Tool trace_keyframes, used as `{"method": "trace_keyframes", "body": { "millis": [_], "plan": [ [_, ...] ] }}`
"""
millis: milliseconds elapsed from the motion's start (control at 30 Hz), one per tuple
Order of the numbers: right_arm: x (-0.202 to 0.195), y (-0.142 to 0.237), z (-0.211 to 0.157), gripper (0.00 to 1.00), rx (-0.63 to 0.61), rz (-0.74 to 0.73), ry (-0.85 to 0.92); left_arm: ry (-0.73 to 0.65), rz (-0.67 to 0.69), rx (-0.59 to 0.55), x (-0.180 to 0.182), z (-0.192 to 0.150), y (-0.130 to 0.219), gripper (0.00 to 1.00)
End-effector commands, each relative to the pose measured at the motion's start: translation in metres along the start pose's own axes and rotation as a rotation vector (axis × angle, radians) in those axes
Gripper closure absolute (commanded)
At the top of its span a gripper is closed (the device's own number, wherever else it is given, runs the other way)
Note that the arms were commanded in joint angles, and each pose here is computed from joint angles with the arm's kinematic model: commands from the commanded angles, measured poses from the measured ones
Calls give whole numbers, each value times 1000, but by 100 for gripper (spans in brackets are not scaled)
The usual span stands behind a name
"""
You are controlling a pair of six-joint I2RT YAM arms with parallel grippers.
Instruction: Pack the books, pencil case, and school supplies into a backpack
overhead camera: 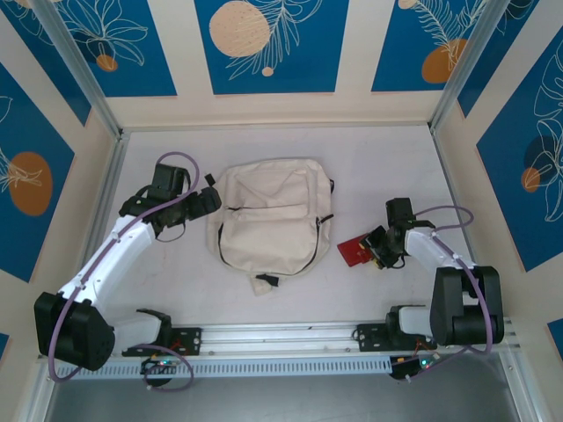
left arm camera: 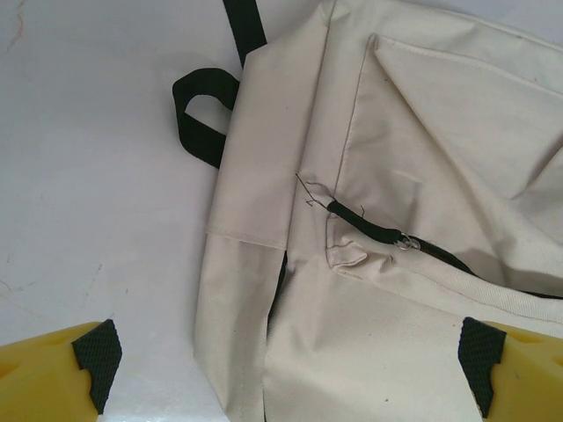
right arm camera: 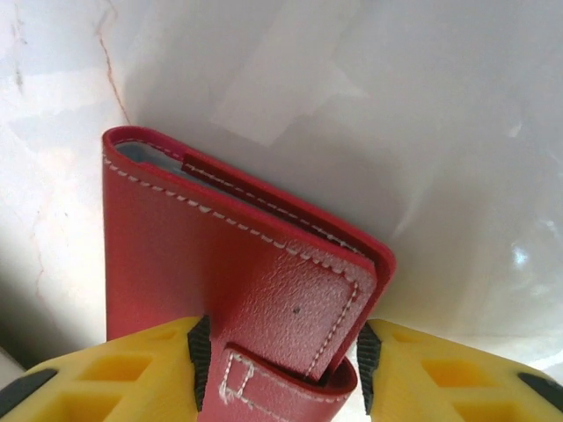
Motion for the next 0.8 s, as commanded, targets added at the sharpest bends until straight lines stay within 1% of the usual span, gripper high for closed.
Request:
{"method": "trace_keyframes", "body": {
  "millis": [0,100,133,167,200,300,433,600,733,767],
  "plan": [
    [0,-7,-2,54,36,8,-13,12,-16,-9,-2,6,1,0],
    [-1,-10,-2,60,41,1,-9,13,-18,-9,-2,7,2,0],
    [-1,-11,-1,63,41,-2,-5,12,-19,-9,-2,7,2,0],
    [-1,-12,-1,70,43,-2,2,14,-23,-6,-3,6,1,0],
    [0,-13,-1,75,44,-4,7,13,-32,-2,-4,6,1,0],
    [0,-14,1,84,42,-15,23,11,-60,15,-9,5,-1,0],
    [2,-9,6,94,12,-25,51,5,-91,29,-14,5,-2,0],
    [13,10,13,100,-52,4,114,-11,-174,41,-27,6,-3,0],
    [36,38,12,100,-87,124,192,-22,-274,51,-42,5,-3,0],
    [44,47,10,100,-88,161,216,-29,-327,55,-49,5,-2,0]
  ]
}}
Point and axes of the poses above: each hand's point on the last joint's axis, 136 mm out from that joint toward the fingers, its own y axis back along the fingers, its own x axis along the line the jaws close on, z = x × y, the point moved 3 cm from there along y, back along the fingers, and after that the axes turned 7 degrees about -y, right-handed, at the moved point
